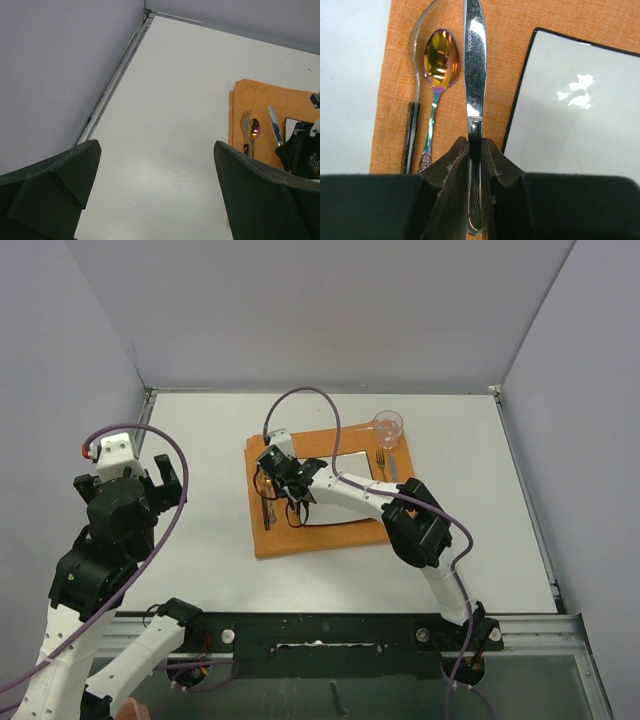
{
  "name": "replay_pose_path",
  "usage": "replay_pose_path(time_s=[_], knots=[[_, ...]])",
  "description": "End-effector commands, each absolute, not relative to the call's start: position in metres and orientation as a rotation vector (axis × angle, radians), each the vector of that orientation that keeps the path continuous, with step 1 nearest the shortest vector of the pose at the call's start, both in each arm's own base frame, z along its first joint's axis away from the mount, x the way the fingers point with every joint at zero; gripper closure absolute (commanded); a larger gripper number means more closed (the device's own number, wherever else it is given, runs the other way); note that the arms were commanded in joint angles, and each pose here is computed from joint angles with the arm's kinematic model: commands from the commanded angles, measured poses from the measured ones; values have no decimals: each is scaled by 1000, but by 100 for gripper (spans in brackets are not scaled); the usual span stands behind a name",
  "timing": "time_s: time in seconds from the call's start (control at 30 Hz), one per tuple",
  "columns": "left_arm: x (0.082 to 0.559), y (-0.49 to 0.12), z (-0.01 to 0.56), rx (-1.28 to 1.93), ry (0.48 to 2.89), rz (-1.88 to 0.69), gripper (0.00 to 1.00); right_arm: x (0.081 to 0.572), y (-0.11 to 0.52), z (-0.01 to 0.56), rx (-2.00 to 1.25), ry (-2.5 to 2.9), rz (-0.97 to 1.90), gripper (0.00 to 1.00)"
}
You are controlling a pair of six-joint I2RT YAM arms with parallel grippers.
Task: Set the dinner table for one person
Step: Pick up the knife with the napkin.
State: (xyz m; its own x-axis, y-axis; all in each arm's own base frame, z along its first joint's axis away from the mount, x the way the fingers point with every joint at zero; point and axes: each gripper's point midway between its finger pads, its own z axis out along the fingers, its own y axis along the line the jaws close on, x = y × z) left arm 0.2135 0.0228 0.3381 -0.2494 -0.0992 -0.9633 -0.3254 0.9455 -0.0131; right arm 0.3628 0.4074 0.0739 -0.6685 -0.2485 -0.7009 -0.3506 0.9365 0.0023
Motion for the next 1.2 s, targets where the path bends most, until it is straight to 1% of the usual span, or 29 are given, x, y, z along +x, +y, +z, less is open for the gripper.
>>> replay_pose_path(time_s=[0.0,0.07,0.17,0.23,0.27,0.33,0.57,0.77,0.93,1.1,1.17], knots=[[213,22,353,-326,1779,191,2,389,391,149,-293,2196,199,100],[214,22,352,-325,1782,194,2,391,380,165,-285,2178,199,100],[216,21,353,-327,1772,188,2,380,361,193,-295,2154,212,100],[219,18,353,-325,1773,176,2,363,344,218,-297,2132,231,100],[220,17,353,-325,1775,172,2,355,337,216,-302,2142,224,100],[223,15,353,-324,1779,169,2,331,315,233,-282,2137,254,100],[234,9,361,-314,1763,155,2,241,266,224,-314,2254,321,100],[238,6,369,-315,1749,139,2,169,238,220,-533,2307,375,100],[240,6,374,-312,1742,139,2,126,211,215,-717,2362,402,100],[244,2,378,-307,1739,123,2,84,192,212,-822,2439,485,100],[244,1,379,-311,1740,116,2,70,189,211,-913,2458,526,100]])
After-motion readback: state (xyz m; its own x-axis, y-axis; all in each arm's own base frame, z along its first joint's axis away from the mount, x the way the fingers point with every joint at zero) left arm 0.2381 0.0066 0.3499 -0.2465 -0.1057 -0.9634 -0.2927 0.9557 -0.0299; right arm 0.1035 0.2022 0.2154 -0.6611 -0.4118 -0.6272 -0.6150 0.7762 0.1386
